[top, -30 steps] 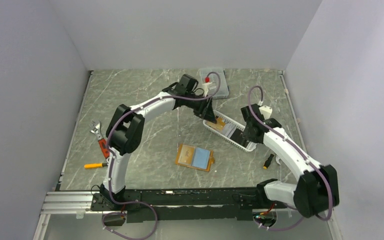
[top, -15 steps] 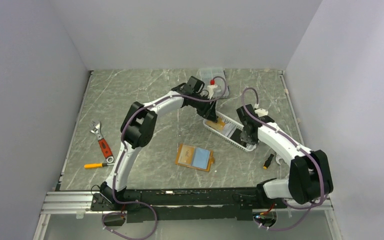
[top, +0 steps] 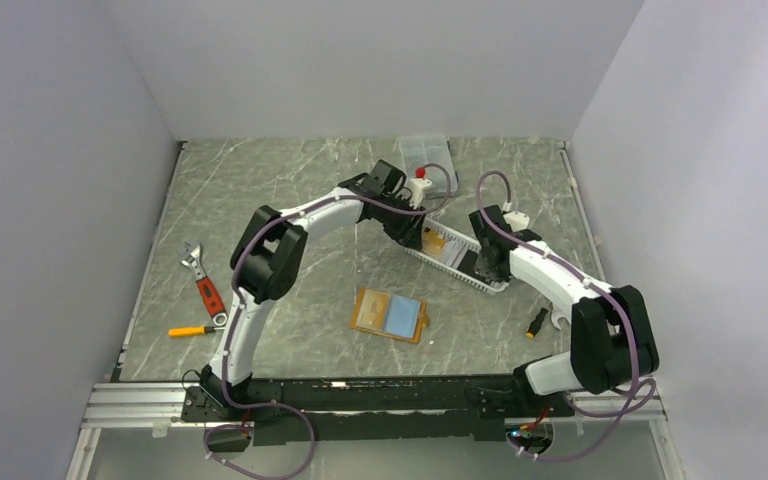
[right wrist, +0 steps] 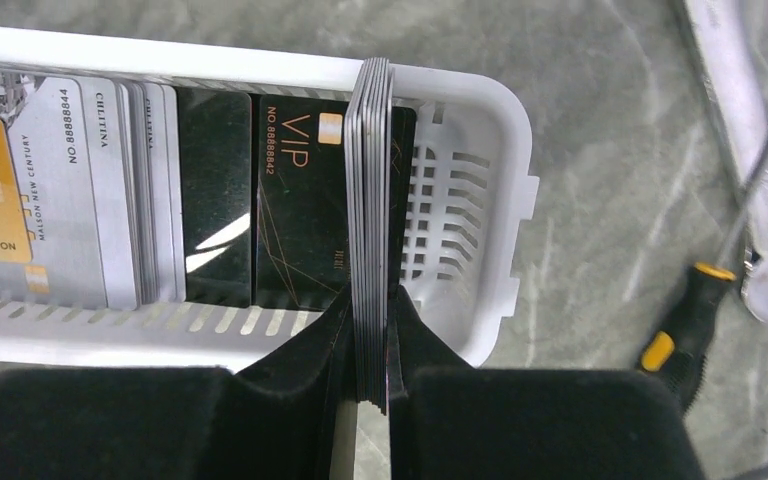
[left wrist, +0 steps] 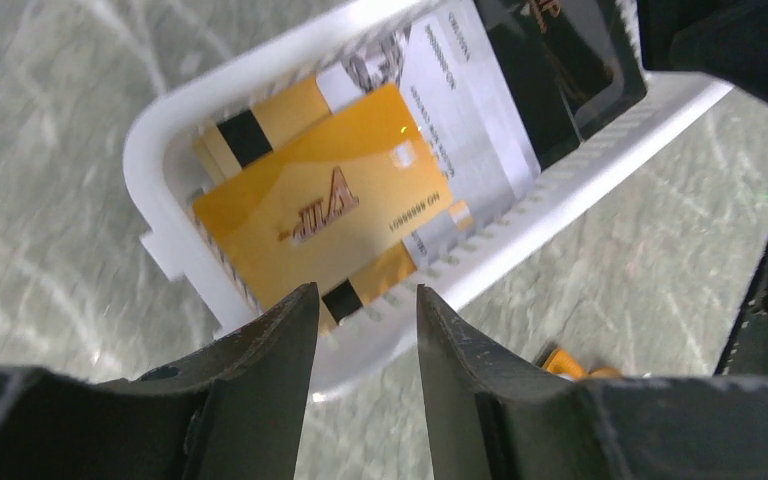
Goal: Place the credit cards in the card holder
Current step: Pick up the credit card from the storage box.
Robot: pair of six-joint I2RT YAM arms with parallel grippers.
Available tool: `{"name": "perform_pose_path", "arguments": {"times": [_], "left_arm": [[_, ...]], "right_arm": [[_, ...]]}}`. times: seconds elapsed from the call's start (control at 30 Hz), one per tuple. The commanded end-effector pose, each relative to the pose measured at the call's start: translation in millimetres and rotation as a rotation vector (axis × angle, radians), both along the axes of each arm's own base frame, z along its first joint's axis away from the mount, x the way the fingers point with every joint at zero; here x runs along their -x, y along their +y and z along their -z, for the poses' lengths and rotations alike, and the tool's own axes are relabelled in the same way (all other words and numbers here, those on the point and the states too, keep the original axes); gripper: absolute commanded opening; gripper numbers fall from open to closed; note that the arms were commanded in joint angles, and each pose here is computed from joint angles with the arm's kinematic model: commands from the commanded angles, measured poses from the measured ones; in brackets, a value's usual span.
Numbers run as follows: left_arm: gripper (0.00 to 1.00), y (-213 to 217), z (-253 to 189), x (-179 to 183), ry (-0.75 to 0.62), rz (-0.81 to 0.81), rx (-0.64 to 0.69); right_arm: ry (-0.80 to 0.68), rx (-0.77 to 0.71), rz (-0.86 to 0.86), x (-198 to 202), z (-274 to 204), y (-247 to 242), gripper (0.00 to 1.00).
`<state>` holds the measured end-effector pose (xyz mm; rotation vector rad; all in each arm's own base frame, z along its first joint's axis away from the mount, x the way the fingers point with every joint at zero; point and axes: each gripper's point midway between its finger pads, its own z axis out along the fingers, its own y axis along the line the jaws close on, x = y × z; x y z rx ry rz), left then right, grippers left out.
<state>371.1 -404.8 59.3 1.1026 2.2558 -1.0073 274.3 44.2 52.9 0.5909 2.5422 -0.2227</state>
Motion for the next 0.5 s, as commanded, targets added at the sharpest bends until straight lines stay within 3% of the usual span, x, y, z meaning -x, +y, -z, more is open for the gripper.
{"name": "perform_pose_path", "arguments": {"times": [0.0, 0.27, 0.47], "left_arm": [[0.47, 55.8, 1.6, -20.6, -0.121, -0.111, -0.152], [0.47, 137.2, -3.5, -13.6, -0.093, -0.205, -0.225], [0.51, 148.7, -49.5, 1.7, -0.106, -0.19, -0.162]], "right_arm": [[-0.026, -0.093, -0.074, -17.2, 10.8, 22.4, 0.0], [-0.102, -0.3, -0.273, -59.3, 7.9, 89.8, 0.0], [-0.177, -0.339, -0.408, -76.5, -25.2, 124.2, 0.0]]}}
